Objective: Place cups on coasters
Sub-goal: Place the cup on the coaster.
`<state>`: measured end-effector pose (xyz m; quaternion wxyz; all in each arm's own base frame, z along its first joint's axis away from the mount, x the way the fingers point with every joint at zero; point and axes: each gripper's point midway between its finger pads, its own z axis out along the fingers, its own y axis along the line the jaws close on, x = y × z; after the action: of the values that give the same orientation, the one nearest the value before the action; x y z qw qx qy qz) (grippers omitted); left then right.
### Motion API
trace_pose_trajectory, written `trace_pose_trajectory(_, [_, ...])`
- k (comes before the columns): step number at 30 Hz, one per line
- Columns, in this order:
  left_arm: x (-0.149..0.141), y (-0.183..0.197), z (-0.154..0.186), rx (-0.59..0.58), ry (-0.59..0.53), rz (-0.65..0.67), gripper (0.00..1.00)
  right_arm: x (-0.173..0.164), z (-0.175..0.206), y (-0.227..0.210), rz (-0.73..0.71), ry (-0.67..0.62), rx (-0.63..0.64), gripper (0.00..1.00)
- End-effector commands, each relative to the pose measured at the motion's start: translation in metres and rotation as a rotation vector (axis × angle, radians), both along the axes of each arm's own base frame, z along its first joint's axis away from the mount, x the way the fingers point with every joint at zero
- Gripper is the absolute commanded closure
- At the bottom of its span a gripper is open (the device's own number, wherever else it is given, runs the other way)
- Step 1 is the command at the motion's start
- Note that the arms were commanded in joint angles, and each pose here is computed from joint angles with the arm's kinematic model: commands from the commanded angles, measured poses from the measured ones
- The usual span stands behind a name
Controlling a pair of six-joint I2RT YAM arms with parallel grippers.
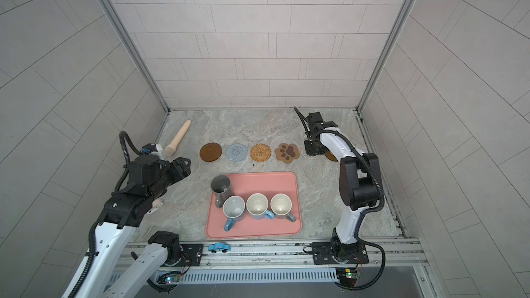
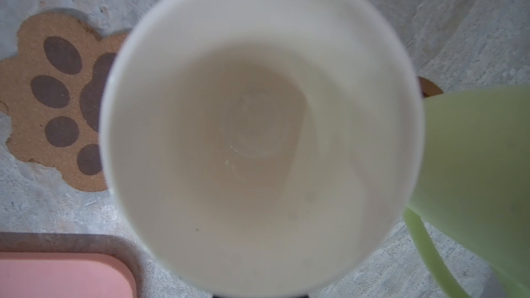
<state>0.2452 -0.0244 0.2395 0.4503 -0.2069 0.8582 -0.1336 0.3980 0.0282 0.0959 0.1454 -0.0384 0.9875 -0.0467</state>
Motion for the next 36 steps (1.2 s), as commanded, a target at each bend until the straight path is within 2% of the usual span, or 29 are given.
trace_pose_trajectory(1, [-0.004, 0.005, -0.004, 0.005, 0.014, 0.027, 0.21, 0.002, -0.001, -0.005, -0.002, -0.009, -0.009, 0.97])
trace_pose_trajectory(36, [-0.006, 0.006, -0.003, 0.006, 0.012, 0.031, 0.21, 0.018, 0.02, -0.005, -0.013, -0.066, 0.013, 0.96])
